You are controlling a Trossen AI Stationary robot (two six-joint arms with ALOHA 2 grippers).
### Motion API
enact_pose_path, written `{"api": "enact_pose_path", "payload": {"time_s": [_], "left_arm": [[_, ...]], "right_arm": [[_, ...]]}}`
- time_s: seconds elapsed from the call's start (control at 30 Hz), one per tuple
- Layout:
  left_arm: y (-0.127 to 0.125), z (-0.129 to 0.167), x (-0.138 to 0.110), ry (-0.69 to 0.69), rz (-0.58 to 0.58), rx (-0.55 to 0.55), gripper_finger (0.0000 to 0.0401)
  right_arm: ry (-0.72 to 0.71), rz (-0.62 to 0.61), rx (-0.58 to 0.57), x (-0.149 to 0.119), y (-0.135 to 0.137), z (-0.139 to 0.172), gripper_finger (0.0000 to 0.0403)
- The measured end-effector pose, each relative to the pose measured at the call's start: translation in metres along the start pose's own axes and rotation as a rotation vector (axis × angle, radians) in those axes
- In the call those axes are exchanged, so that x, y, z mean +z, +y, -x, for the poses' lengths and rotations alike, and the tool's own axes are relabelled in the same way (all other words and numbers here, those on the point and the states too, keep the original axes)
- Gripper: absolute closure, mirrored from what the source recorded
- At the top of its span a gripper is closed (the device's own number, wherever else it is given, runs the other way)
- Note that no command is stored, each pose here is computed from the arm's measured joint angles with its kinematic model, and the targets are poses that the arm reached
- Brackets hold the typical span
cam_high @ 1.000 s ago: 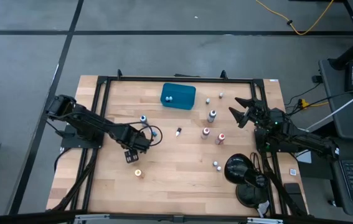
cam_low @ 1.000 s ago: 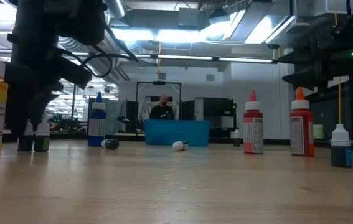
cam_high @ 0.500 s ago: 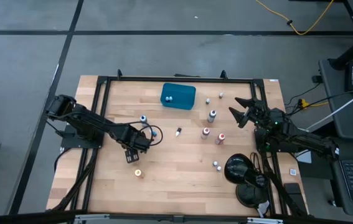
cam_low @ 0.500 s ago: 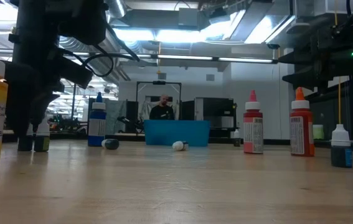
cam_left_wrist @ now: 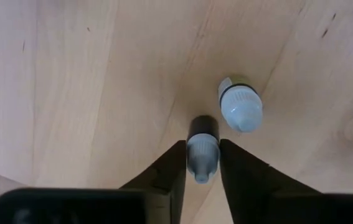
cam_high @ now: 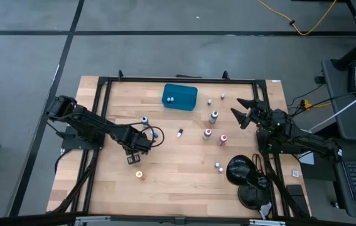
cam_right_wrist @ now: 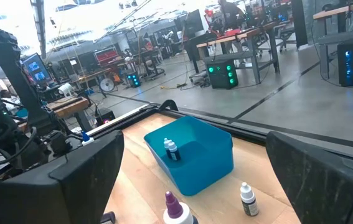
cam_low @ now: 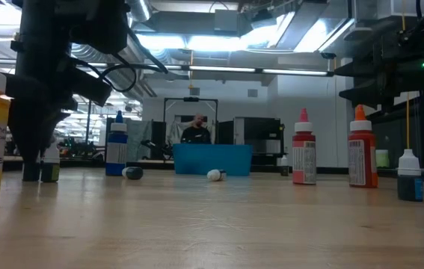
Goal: Pick & Place food coloring
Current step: Put the small black food coloring bottle into the blue bin
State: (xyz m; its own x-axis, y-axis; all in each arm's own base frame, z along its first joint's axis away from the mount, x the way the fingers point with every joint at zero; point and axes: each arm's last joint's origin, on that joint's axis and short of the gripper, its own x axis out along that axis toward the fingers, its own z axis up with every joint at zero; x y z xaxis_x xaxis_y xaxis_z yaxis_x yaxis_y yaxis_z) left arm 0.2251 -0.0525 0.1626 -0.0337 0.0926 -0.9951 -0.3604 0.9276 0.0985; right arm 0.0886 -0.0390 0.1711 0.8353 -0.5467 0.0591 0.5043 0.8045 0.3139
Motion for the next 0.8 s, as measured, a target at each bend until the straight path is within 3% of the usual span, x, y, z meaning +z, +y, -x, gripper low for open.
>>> {"api": "enact_pose_path", "payload": {"time_s": [0.4,0.8], "left_arm": [[0.011,0.019,-0.005,-0.016,0.066,-0.039,0.0333],[0.045,0.102,-0.009,-0.154,0.143,0.019,0.0333]], "right_arm": [[0.0,0.0,0.0,0.0,0.0,0.0,0.0011],[0.0,0.0,0.0,0.0,0.0,0.0,0.0011]]}}
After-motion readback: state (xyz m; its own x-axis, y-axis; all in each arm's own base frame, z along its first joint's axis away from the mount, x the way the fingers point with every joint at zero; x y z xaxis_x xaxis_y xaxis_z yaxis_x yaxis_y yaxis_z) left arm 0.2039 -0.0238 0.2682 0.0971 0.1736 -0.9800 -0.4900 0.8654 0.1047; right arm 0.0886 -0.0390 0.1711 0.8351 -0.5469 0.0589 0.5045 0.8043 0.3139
